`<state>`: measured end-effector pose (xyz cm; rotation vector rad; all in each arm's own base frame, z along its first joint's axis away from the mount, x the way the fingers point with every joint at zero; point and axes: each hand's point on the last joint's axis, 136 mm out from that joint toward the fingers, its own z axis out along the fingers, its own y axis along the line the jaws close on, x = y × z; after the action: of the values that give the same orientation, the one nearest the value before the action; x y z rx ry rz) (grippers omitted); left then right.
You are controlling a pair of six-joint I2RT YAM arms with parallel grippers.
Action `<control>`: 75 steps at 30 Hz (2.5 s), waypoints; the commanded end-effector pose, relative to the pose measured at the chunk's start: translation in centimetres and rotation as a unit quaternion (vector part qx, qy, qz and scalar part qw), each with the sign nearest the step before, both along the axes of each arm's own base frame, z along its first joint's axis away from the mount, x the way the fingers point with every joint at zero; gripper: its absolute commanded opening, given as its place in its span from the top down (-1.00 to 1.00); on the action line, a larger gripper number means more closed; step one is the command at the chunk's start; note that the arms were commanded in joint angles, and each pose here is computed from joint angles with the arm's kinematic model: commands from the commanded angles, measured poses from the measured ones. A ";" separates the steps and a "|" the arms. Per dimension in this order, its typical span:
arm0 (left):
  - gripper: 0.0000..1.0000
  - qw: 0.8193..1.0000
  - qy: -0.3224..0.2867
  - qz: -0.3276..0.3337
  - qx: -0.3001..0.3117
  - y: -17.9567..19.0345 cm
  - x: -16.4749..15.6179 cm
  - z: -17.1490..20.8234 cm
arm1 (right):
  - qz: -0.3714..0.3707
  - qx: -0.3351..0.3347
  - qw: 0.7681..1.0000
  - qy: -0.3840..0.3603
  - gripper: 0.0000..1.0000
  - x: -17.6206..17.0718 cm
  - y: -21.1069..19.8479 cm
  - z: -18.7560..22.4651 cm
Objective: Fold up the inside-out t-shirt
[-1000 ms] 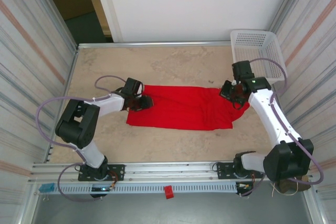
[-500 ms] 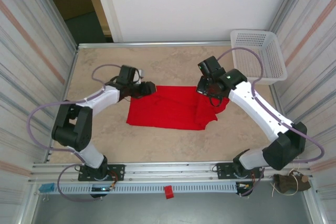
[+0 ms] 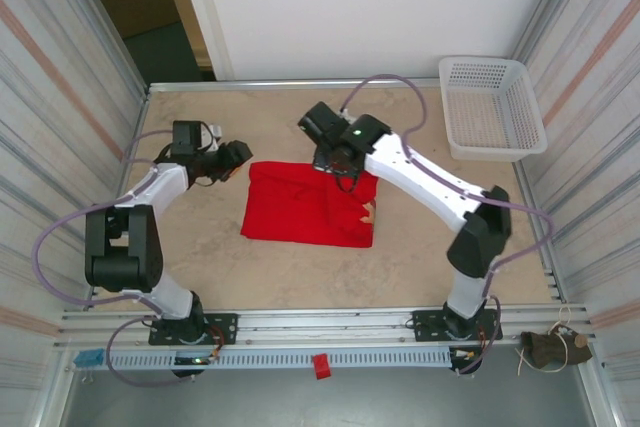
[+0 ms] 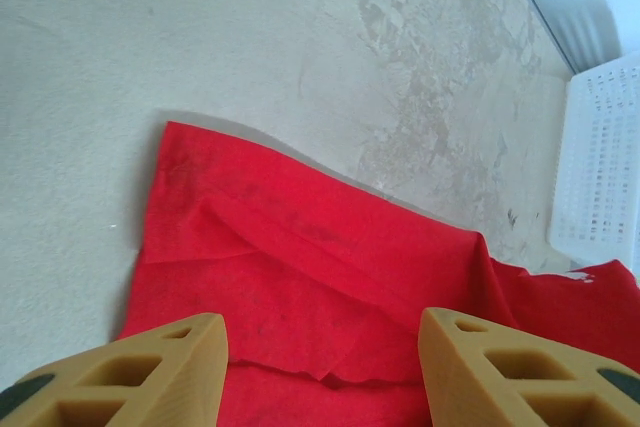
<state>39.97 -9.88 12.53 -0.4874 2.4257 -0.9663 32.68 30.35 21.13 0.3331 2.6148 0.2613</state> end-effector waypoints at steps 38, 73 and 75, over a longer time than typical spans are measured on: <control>-0.25 0.989 0.032 -0.102 0.102 -9.9 -10.4 -0.9 | 0.037 0.110 0.989 0.086 -0.56 0.1 -9.3 -10.7; 1.00 0.981 0.057 0.010 0.187 -3.8 -13.3 -2.9 | 0.017 0.189 0.979 0.071 -0.56 3.7 -9.7 -10.4; 1.00 0.980 0.072 0.031 0.180 -2.3 -14.1 -3.8 | 0.018 0.187 0.980 0.072 -0.55 3.5 -9.6 -10.4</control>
<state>27.25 -14.45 10.66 -0.3779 2.5902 -0.5217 36.74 20.86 9.89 0.4399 2.7235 0.7833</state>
